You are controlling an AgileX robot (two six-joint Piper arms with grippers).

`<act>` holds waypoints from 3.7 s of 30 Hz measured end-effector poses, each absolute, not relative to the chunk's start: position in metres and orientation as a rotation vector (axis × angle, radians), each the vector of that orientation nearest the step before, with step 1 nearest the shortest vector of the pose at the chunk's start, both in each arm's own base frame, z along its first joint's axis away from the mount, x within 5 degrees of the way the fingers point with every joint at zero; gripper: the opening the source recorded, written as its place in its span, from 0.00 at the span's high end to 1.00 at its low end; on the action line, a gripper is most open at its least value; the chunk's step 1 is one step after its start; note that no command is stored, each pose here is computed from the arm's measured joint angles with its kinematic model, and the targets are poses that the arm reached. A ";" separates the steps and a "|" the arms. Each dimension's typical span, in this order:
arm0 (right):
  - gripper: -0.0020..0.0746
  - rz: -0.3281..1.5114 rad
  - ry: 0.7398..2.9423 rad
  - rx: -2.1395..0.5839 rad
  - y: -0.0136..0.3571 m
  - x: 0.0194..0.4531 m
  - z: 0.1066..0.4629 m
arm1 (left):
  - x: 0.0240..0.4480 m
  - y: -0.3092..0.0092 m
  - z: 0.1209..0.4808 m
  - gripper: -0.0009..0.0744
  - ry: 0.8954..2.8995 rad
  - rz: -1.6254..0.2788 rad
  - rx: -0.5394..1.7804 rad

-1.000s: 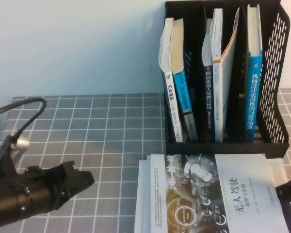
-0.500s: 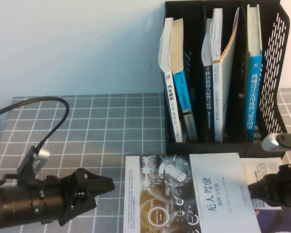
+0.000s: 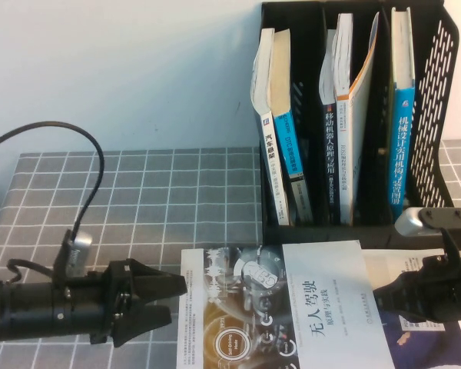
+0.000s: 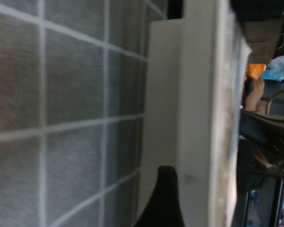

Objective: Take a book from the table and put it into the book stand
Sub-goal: Push book with right arm, then pick up the book with your left arm, then place the book on the book shelf

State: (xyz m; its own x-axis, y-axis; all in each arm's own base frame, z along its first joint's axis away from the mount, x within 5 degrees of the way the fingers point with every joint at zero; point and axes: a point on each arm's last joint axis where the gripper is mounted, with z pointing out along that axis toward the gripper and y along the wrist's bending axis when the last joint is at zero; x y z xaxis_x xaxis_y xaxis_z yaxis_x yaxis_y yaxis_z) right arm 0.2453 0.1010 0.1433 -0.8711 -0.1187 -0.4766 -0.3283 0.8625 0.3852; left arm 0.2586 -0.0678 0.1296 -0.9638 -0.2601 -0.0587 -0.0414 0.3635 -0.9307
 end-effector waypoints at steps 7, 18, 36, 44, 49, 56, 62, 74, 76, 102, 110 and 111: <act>0.98 0.648 2.576 -0.360 0.102 0.246 0.144 | 0.276 -0.072 0.105 0.23 2.463 -1.686 -0.276; 0.98 0.646 2.572 -0.369 0.102 0.247 0.144 | 0.267 -0.096 0.099 0.57 2.516 -1.724 -0.129; 0.98 0.537 2.417 -0.535 0.092 0.218 0.205 | 0.251 -0.105 0.222 0.86 2.388 -1.631 0.066; 0.98 0.350 2.273 -0.404 0.047 0.192 0.258 | 0.227 -0.133 0.305 0.86 2.310 -1.483 0.303; 0.98 0.253 2.277 -0.350 0.018 0.161 0.280 | 0.211 -0.158 0.352 0.86 2.218 -1.533 0.497; 0.98 0.168 2.223 -0.267 0.003 0.136 0.317 | 0.204 -0.195 0.405 0.86 2.092 -1.484 0.562; 0.98 0.065 2.007 -0.235 0.005 0.115 0.380 | 0.220 -0.219 0.430 0.86 2.090 -1.376 0.581; 0.98 0.029 1.890 -0.143 0.002 0.109 0.413 | 0.300 -0.263 0.450 0.86 2.119 -1.197 0.391; 0.98 0.026 1.892 -0.142 0.002 0.109 0.413 | 0.310 -0.266 0.448 0.86 2.145 -1.082 0.435; 0.98 0.174 1.969 -0.134 0.011 0.106 0.407 | 0.279 -0.345 0.459 0.86 1.913 -0.505 0.331; 0.98 0.181 2.035 -0.144 0.007 0.120 0.399 | 0.264 -0.346 0.476 0.86 1.884 -0.478 0.344; 0.98 0.183 2.054 -0.148 0.006 0.124 0.397 | 0.264 -0.345 0.477 0.86 1.881 -0.471 0.345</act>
State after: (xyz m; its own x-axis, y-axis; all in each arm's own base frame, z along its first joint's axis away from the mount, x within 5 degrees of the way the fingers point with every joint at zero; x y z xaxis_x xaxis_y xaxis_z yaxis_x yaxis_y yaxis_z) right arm 0.1240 0.0061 0.3971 -0.4686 -0.0269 -0.8830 -0.1828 0.9809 0.0672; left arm 0.2637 -0.3445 0.4770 -0.3454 0.0118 -0.9384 0.4528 0.8779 -0.1556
